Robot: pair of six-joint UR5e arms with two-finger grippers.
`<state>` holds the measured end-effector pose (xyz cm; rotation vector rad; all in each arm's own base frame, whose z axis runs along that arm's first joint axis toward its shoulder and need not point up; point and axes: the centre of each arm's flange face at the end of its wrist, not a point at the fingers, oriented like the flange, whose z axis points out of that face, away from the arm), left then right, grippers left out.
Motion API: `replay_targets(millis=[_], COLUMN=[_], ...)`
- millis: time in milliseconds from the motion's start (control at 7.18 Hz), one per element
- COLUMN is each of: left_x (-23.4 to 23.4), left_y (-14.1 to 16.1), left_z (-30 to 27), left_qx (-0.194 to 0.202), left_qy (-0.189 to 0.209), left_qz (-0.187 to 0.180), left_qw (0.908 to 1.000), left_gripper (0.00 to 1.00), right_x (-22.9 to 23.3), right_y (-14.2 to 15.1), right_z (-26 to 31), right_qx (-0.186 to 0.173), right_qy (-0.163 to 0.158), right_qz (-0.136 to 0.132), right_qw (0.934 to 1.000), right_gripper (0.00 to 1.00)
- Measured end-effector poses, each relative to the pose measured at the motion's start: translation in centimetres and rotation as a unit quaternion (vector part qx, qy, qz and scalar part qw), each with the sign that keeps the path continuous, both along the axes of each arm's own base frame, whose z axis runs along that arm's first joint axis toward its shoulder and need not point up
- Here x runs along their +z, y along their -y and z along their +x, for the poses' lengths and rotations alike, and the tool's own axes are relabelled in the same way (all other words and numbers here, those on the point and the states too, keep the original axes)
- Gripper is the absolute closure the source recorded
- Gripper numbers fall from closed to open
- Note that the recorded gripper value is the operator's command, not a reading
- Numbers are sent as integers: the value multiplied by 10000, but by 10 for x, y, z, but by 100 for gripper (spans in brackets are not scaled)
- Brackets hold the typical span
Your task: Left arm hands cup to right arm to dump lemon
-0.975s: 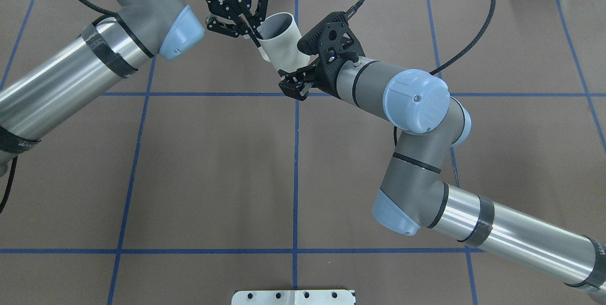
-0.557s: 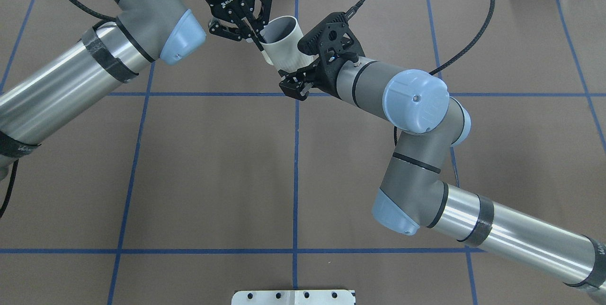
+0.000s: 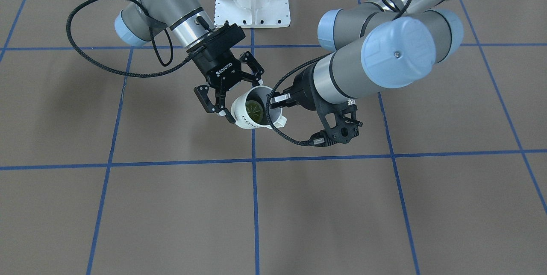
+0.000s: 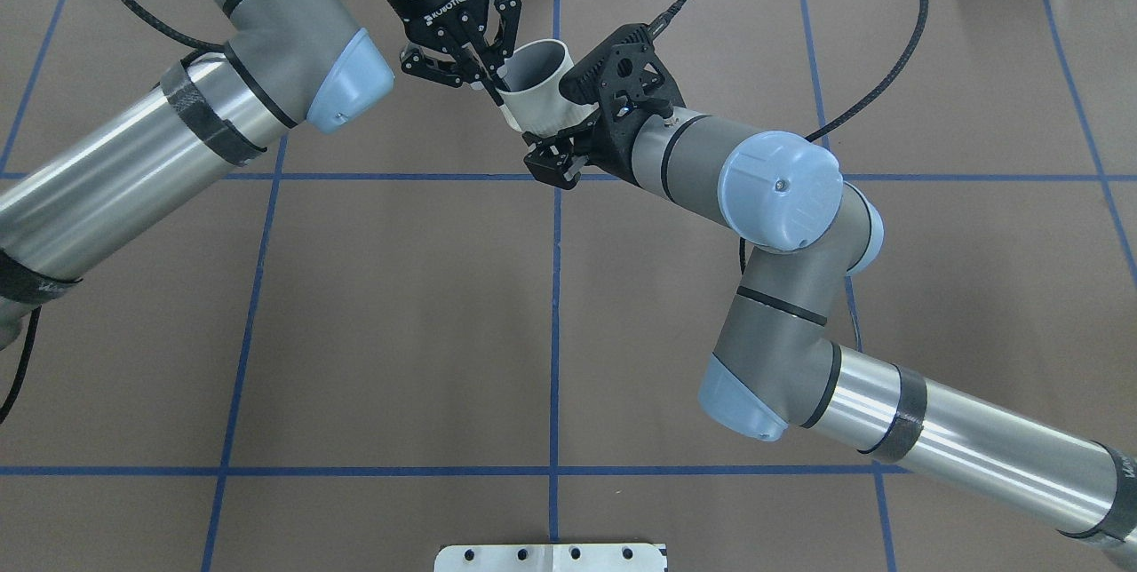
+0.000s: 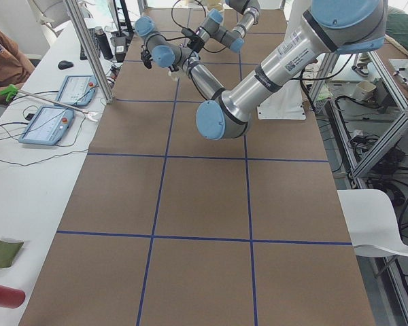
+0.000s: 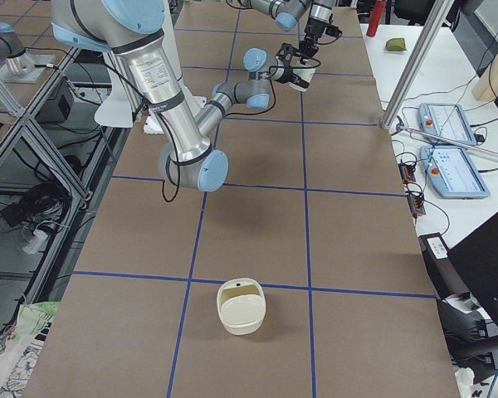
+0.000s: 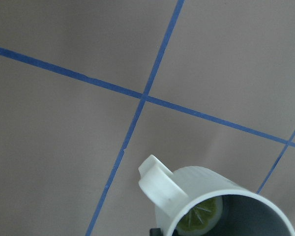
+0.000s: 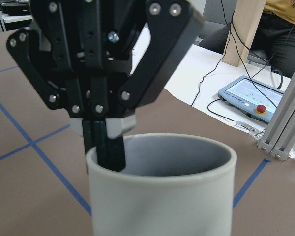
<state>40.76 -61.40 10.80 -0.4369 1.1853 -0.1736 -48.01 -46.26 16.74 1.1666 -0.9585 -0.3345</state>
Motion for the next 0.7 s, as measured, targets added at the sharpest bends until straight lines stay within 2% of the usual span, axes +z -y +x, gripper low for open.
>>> replay_targets(millis=[697], left_x=[-5], left_y=[-10], left_z=[6], left_qx=[51], left_qy=[-32], left_qz=[6], left_qw=[10000], left_gripper=[100], right_x=[3], right_y=[1], right_z=[-1], right_qx=[0], right_qy=[-27], right_qz=[-14], right_qw=[10000], right_gripper=[2])
